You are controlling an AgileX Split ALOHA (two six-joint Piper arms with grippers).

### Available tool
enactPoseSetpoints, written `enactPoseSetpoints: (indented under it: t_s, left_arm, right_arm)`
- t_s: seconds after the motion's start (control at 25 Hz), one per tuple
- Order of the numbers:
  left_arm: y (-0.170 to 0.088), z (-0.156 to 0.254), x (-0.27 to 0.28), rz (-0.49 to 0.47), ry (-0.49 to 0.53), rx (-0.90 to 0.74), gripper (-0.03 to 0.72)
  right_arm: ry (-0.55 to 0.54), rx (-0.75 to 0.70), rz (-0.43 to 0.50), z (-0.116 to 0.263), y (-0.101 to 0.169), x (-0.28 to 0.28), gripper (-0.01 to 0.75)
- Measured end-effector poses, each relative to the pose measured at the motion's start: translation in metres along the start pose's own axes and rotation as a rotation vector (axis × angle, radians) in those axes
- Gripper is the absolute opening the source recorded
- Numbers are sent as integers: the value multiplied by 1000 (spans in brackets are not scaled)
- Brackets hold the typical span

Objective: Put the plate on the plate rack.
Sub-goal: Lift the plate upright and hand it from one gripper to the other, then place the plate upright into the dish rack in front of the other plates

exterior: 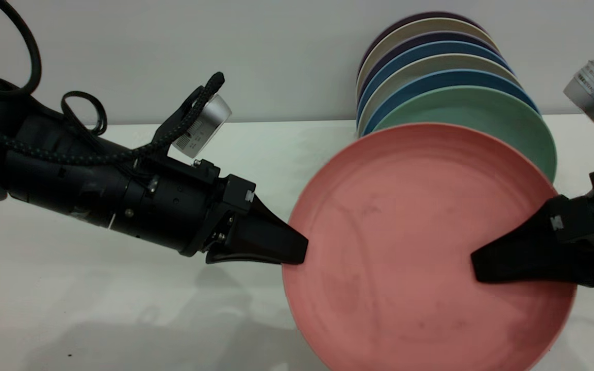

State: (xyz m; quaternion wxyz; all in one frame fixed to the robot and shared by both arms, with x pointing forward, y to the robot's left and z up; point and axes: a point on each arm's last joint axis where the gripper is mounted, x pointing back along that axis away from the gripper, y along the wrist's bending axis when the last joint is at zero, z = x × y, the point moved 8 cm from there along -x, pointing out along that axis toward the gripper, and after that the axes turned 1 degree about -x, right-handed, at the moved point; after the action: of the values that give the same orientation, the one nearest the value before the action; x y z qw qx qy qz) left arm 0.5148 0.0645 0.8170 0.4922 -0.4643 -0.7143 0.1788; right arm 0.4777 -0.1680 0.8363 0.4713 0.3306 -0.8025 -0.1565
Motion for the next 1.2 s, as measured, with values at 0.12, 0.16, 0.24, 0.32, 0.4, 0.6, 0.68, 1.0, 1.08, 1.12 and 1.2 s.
enactPoseSetpoints:
  t_s: [0.12, 0.16, 0.24, 0.32, 0.4, 0.6, 0.68, 1.0, 1.08, 1.12, 1.2]
  left_arm:
    - [1, -1, 4, 14, -2, 17, 54]
    - [1, -1, 6, 27, -2, 26, 66]
    - [4, -3, 14, 46, -7, 55, 97]
    - [18, -9, 29, 30, -41, 118, 135]
    - [31, -12, 45, 19, -67, 169, 187]
    - [60, -14, 81, -8, -120, 231, 309]
    - [69, -15, 91, -23, -140, 250, 323]
    - [84, -11, 100, -84, -143, 278, 331]
    - [86, -11, 101, -95, -143, 279, 331]
    - [87, -10, 101, -99, -142, 279, 331]
    - [89, -10, 101, -111, -140, 280, 331]
  right_arm:
    - [6, 1, 33, 1, -5, 0, 122]
    - [9, 7, 40, 1, -6, -1, 122]
    - [18, 17, 84, 1, -13, -1, 122]
    - [63, 16, 247, 9, -41, 4, 122]
    - [94, 18, 350, 14, -59, 10, 122]
    - [117, 112, 378, 14, -65, 12, 122]
    - [120, 147, 375, 13, -64, 12, 122]
    - [22, 272, 343, -13, -44, 25, 122]
    - [-1, 313, 345, -19, -39, 30, 122]
    - [-14, 335, 347, -22, -37, 33, 122]
    - [-29, 394, 362, -27, -34, 38, 122]
